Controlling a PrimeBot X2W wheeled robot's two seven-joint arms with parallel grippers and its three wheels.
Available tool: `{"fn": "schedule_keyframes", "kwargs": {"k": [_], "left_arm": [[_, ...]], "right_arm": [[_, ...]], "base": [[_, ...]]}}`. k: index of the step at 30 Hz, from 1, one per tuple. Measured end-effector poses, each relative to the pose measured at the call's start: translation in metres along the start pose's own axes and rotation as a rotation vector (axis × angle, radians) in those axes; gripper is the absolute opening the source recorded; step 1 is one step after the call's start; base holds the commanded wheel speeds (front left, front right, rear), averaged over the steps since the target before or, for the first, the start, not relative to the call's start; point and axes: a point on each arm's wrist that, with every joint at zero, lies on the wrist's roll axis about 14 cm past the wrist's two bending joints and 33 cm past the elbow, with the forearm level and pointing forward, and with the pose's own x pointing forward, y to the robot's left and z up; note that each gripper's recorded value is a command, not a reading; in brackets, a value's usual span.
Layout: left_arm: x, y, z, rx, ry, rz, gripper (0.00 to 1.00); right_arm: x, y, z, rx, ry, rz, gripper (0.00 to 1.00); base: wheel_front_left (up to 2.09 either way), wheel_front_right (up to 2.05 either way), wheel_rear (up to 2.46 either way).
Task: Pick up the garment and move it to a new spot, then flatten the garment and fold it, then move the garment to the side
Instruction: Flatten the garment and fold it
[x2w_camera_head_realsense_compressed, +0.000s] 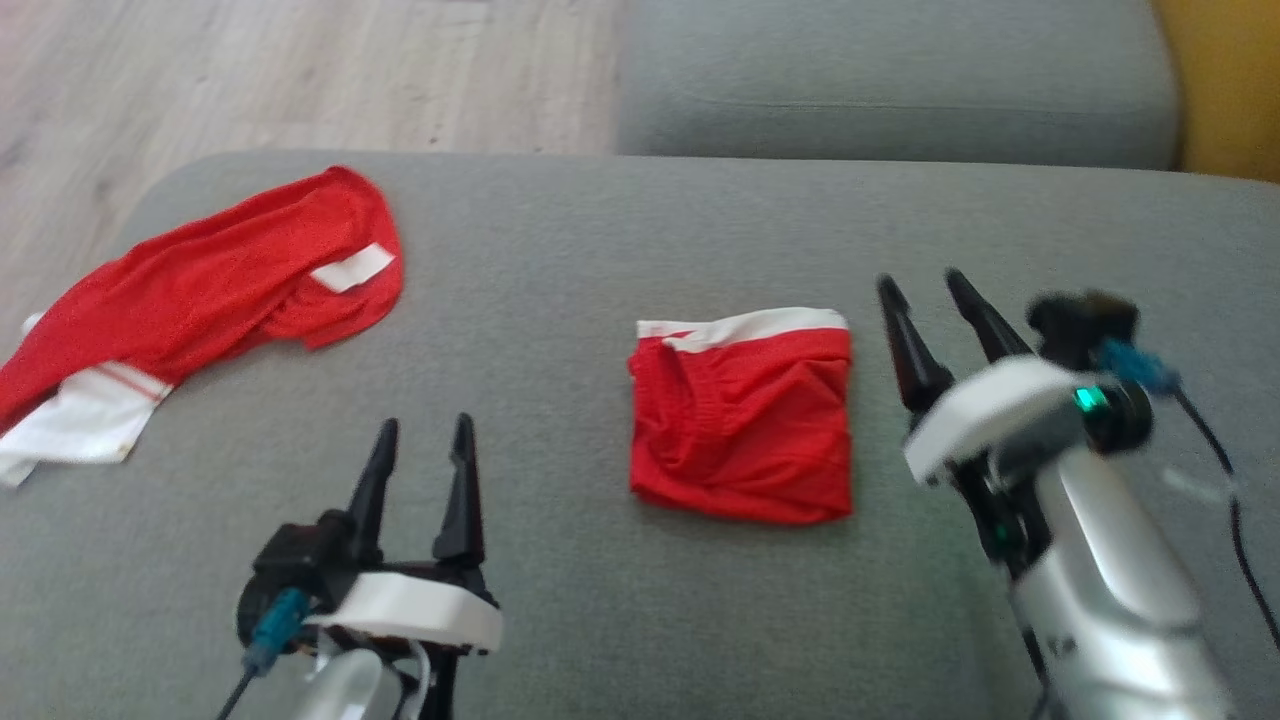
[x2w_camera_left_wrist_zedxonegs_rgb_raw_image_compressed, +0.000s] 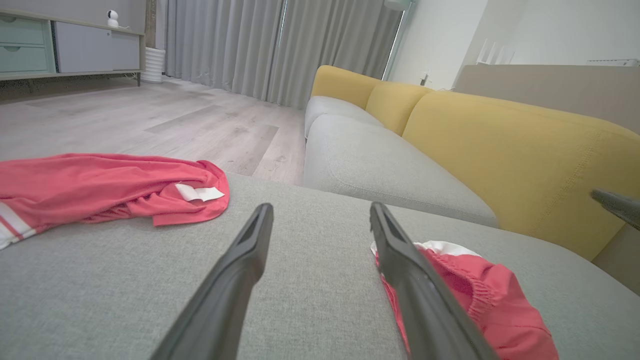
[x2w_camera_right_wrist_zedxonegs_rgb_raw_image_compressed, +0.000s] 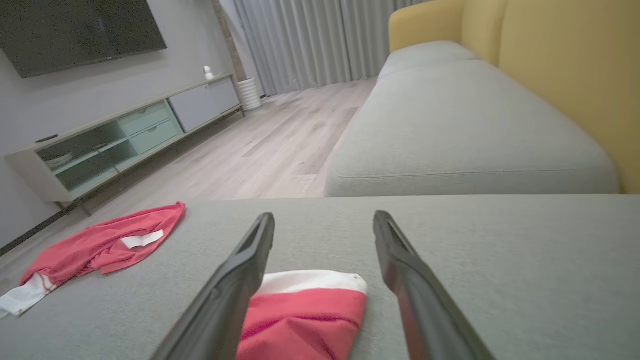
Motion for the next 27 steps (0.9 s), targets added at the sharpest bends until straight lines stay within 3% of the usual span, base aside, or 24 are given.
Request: {"fn": "schedule_keyframes", "kwargs": {"k": [11,27], "left_arm": [[-0.004,0.009,-0.015,-0.001,0.046,0.029,1.00],[-0.029,0.032,-0.034,0.042,0.105,0.095,1.00]], "right_arm": [[-0.073,-0.043,-0.013,-0.082,-0.123,-0.179,1.00],[-0.103,-0.039,-0.038,-0.041,-0.125,-0.204,1.00]], "base": [[0.00,0.00,0.00],[0.00,0.00,0.00]]}}
